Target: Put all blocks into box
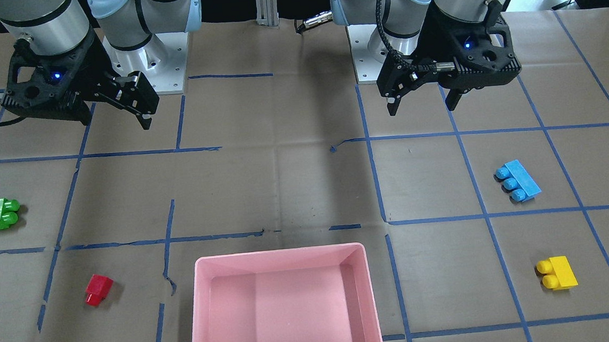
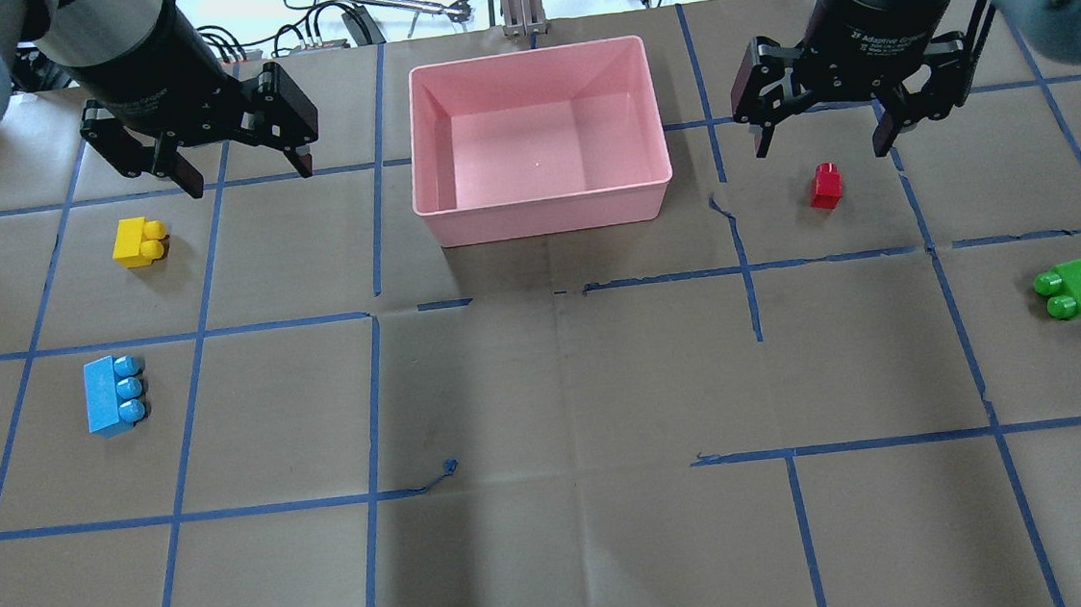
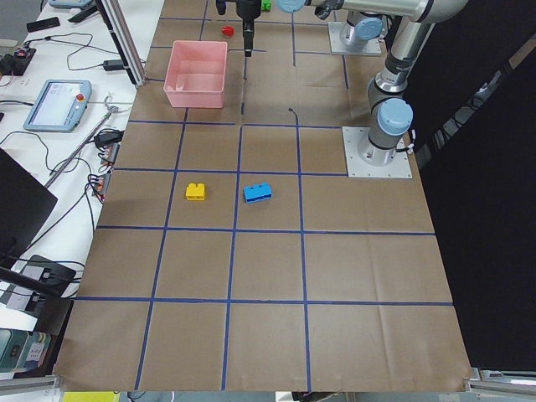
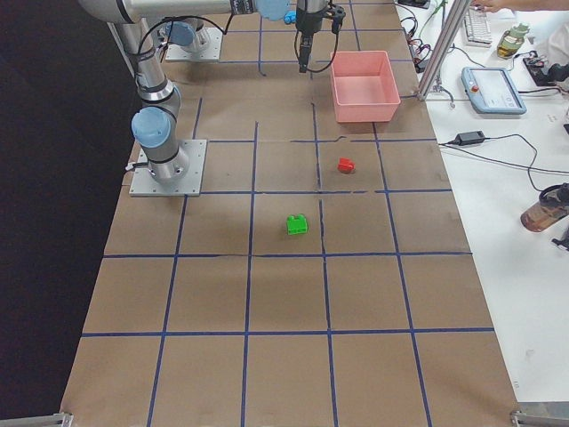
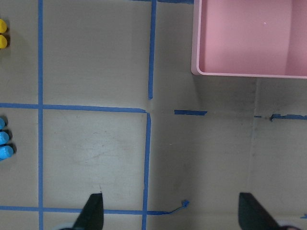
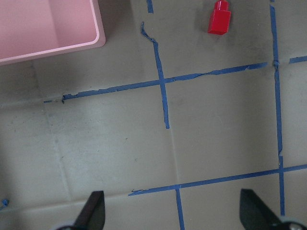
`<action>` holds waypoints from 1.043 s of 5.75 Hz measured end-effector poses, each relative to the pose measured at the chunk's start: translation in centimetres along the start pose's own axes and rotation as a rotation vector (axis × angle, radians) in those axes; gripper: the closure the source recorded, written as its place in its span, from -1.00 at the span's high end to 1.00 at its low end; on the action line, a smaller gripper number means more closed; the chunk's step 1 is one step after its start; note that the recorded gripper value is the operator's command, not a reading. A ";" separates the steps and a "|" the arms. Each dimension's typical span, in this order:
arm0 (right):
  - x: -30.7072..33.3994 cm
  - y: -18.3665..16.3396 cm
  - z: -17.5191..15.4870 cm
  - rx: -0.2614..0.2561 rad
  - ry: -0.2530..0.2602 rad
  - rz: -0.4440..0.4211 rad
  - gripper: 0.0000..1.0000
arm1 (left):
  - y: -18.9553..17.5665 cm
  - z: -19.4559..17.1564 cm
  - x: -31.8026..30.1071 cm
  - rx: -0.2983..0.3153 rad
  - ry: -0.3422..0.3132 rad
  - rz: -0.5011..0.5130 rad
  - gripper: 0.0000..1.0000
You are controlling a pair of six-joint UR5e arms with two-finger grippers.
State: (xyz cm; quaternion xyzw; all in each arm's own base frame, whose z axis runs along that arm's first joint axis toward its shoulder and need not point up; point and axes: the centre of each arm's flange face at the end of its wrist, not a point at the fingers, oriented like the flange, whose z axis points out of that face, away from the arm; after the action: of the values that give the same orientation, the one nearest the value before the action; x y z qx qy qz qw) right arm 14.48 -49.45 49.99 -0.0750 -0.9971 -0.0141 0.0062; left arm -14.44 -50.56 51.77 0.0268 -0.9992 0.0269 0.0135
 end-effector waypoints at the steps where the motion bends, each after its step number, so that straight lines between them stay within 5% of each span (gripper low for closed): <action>1: 0.0 0.0 0.0 0.001 0.001 -0.001 0.99 | 0.0 0.0 0.0 0.001 0.000 0.000 0.99; 6: 0.5 -0.4 0.3 -0.005 0.008 -0.011 0.99 | -0.1 0.7 -0.6 -0.014 -0.006 -0.004 0.99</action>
State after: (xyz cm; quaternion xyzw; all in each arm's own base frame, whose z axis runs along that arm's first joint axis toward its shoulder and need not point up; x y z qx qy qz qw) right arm 13.94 -49.80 49.66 -0.0694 -0.9974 -0.0168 0.0099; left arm -13.85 -50.66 51.07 0.0290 -0.9993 0.0199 0.0109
